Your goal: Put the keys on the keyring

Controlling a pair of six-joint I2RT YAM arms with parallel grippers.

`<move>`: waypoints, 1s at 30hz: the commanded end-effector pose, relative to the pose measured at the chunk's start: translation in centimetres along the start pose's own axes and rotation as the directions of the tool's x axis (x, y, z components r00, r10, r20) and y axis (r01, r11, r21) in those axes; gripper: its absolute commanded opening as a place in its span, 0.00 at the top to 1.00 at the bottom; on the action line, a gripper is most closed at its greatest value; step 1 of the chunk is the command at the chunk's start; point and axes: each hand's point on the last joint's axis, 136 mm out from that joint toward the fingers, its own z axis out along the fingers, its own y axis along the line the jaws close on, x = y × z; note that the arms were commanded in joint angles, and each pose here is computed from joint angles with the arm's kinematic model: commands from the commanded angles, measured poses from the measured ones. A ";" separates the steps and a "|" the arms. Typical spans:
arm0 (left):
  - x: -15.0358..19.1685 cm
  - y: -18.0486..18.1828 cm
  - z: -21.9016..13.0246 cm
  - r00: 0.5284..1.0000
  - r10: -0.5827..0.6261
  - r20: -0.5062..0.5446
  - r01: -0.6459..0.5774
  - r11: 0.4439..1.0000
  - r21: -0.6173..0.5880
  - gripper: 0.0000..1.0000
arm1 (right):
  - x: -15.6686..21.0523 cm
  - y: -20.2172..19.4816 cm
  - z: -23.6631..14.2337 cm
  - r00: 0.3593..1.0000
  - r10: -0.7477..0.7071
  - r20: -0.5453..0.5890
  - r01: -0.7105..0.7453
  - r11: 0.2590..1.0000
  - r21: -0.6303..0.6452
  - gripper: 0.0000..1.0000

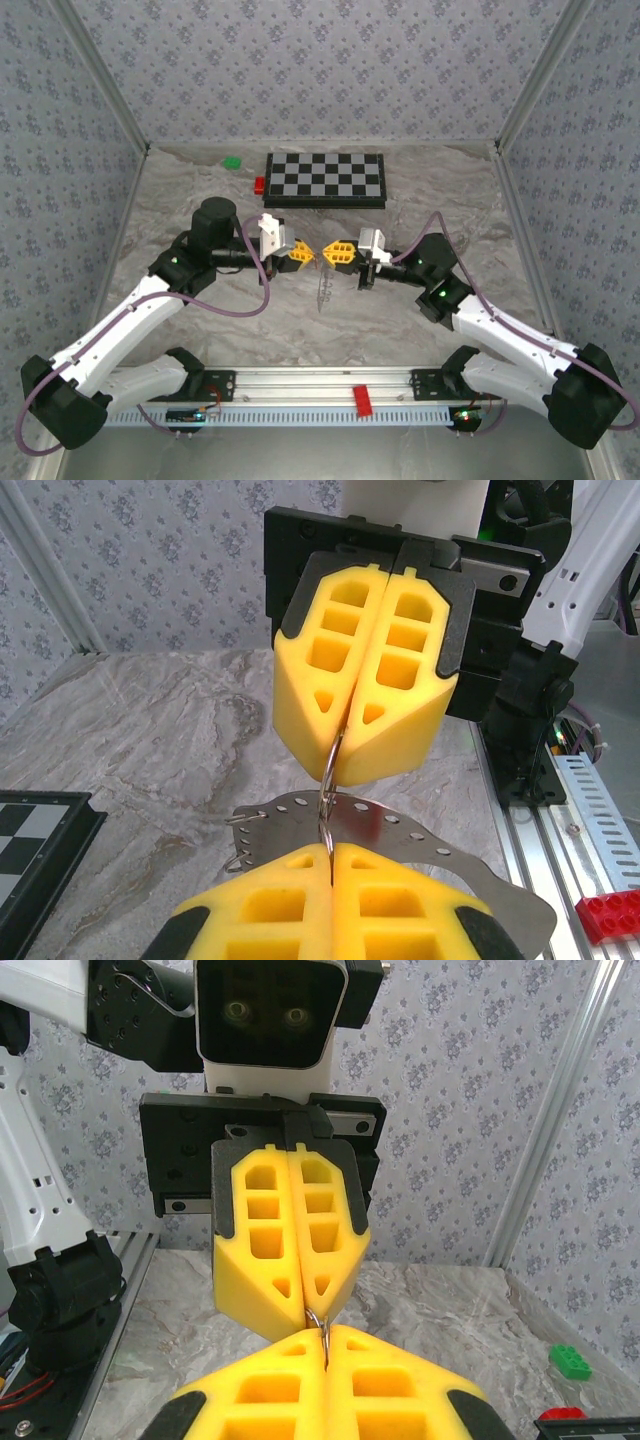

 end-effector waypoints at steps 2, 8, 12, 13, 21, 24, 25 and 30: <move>-2.1 -0.7 -0.5 0.997 0.054 0.060 -0.056 0.998 0.028 1.00 | -0.8 0.2 0.4 1.000 -0.007 0.020 0.007 1.000 -0.021 1.00; -2.1 -0.7 -0.4 0.997 0.055 0.060 -0.057 0.998 0.027 1.00 | -0.6 0.4 0.4 1.000 -0.001 0.012 0.001 1.000 -0.031 1.00; -2.2 -0.7 -0.4 0.997 0.054 0.061 -0.056 0.998 0.029 1.00 | -0.5 0.4 0.4 1.000 0.001 0.008 -0.001 0.999 -0.033 1.00; -2.1 -0.7 -0.4 0.997 0.054 0.061 -0.056 0.998 0.029 1.00 | -0.5 0.4 0.4 1.000 0.003 0.007 -0.002 0.999 -0.034 1.00; -2.3 -0.8 -0.4 0.996 0.054 0.066 -0.056 0.998 0.035 1.00 | -0.5 0.4 0.6 1.000 0.005 0.008 -0.004 0.999 -0.040 1.00; -2.3 -0.8 -0.4 0.996 0.053 0.065 -0.055 0.998 0.035 1.00 | -0.5 0.4 0.7 1.000 0.006 0.009 -0.005 0.999 -0.041 1.00; -2.2 -0.8 -0.4 0.996 0.054 0.065 -0.056 0.998 0.034 1.00 | -0.6 0.4 0.7 1.000 0.006 0.010 -0.005 0.999 -0.041 1.00; -2.2 -0.8 -0.4 0.997 0.050 0.065 -0.052 0.998 0.036 1.00 | -0.6 0.4 0.8 1.000 0.006 0.010 -0.005 0.999 -0.044 1.00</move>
